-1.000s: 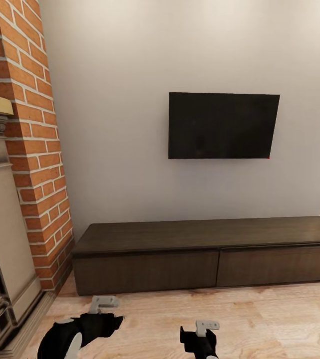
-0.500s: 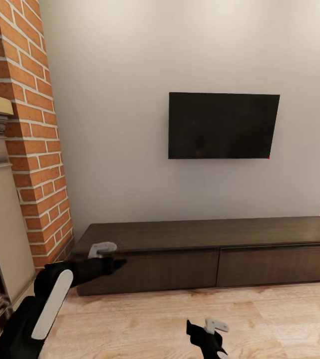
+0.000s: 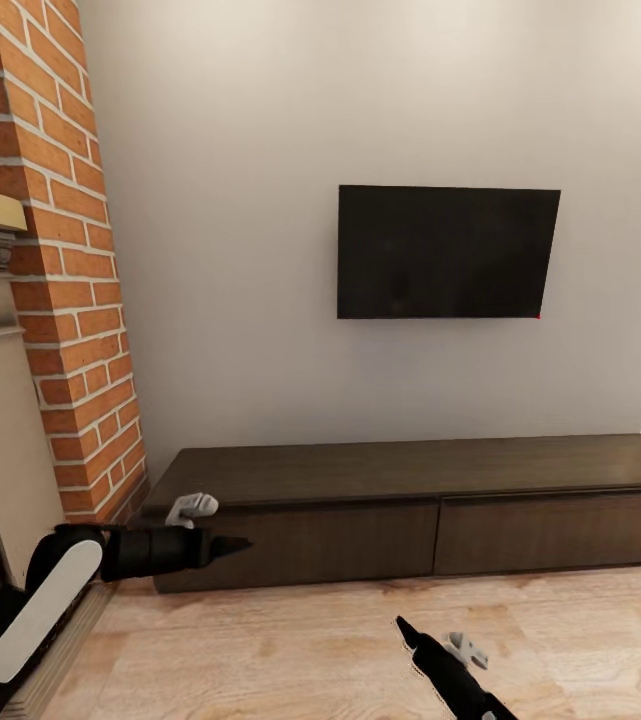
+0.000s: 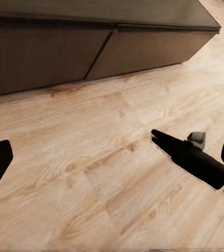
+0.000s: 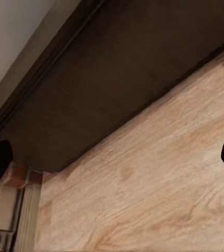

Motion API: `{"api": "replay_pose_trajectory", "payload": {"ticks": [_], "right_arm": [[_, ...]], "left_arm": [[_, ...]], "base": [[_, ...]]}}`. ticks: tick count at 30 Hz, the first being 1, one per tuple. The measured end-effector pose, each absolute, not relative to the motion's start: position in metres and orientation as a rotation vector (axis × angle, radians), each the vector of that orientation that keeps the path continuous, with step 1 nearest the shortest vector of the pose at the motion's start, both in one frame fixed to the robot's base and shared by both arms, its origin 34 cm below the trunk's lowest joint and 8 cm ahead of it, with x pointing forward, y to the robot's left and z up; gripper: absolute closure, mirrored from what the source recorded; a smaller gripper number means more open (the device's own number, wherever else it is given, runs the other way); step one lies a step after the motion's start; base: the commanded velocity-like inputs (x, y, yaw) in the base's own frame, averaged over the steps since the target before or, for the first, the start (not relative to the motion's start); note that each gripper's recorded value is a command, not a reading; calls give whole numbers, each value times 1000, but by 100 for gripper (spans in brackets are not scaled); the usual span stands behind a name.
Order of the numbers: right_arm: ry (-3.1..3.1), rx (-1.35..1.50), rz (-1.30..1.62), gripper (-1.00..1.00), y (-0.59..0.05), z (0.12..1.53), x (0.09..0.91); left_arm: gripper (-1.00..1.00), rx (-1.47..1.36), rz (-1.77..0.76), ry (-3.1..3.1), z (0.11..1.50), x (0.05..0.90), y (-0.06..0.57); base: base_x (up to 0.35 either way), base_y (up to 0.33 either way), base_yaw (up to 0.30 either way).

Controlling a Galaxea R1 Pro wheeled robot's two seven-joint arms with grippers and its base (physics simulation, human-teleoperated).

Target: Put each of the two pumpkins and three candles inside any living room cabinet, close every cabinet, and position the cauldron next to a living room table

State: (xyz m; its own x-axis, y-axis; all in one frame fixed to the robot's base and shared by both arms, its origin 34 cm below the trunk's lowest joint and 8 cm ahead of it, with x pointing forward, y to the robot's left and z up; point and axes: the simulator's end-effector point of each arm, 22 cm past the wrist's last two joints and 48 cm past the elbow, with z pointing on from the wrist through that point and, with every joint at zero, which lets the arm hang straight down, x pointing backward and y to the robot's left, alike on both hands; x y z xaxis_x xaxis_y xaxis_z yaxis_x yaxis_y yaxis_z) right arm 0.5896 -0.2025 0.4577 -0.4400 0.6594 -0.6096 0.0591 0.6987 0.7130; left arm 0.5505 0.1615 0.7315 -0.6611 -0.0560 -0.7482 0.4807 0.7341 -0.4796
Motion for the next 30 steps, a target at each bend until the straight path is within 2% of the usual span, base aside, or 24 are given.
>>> {"api": "replay_pose_trajectory", "payload": {"ticks": [8,11,15,24,30], "right_arm": [[1784,615,921,-100,-220,483,590],[1708,757,1010,-100,-238,492,594],[1731,896,944,-100,-256,484,609],[1713,887,1133,-100,-235,525,637],[1697,872,1140,-100,-233,550,660]], "left_arm": [[-100,390,-875,2181,717,538,143],[-100,405,-880,2187,715,536,139],[-100,418,-882,2193,712,533,135],[-100,423,-882,2195,711,532,134],[-100,424,-881,2196,711,532,133]], "base": [[0,0,0],[0,0,0],[0,0,0],[0,0,0],[0,0,0]]}}
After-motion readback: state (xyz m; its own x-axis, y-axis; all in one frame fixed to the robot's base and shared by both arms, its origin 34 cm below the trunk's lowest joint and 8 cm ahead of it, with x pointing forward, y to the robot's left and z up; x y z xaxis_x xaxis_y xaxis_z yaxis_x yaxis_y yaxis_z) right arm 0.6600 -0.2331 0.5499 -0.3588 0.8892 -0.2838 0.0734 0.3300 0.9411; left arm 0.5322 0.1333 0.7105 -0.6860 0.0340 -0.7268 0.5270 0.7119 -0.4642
